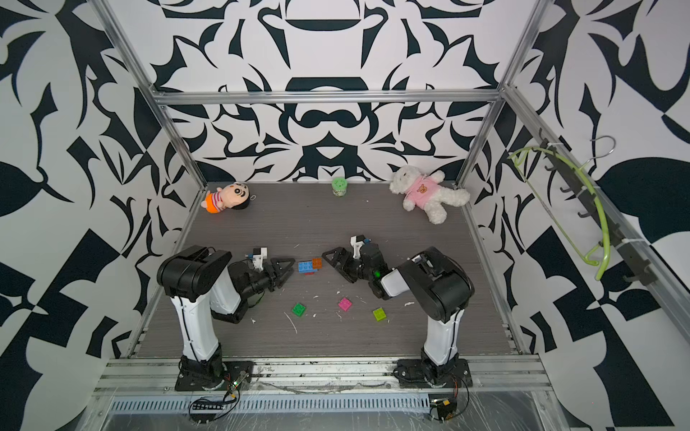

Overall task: Assemble the letter v with lego
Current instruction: Assemble the lego brick with the lego brick.

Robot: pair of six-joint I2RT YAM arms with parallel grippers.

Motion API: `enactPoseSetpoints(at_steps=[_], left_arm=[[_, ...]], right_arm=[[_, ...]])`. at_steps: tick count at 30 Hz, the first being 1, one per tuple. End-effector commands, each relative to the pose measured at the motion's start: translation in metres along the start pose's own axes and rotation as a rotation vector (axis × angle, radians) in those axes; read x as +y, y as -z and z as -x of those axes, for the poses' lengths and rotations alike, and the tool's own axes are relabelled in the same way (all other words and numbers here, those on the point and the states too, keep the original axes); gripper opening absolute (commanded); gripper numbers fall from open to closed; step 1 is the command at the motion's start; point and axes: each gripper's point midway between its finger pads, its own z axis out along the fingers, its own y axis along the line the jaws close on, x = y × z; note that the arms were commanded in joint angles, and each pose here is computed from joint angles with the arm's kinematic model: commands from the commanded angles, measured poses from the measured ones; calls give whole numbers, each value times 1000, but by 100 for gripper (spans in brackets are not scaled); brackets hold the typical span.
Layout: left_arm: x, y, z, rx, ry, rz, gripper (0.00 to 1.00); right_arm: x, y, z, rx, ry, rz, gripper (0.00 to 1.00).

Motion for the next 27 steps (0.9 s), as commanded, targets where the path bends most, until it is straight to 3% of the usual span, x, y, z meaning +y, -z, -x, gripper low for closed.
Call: enactPoseSetpoints(at_steps=[1,6,14,27], left_arm=[[38,5,-16,29,92,139,63],[35,3,-16,30,89,133,62],[35,2,-17,32,91,132,61],[35,-1,-18,39,91,132,59]], right_arm=[[42,-1,8,-36,2,148,88],[43,-12,-5,-14,-29,181,80],[42,-25,-27,23,-52,170,80],[41,-40,-30,29,-72,190,75]])
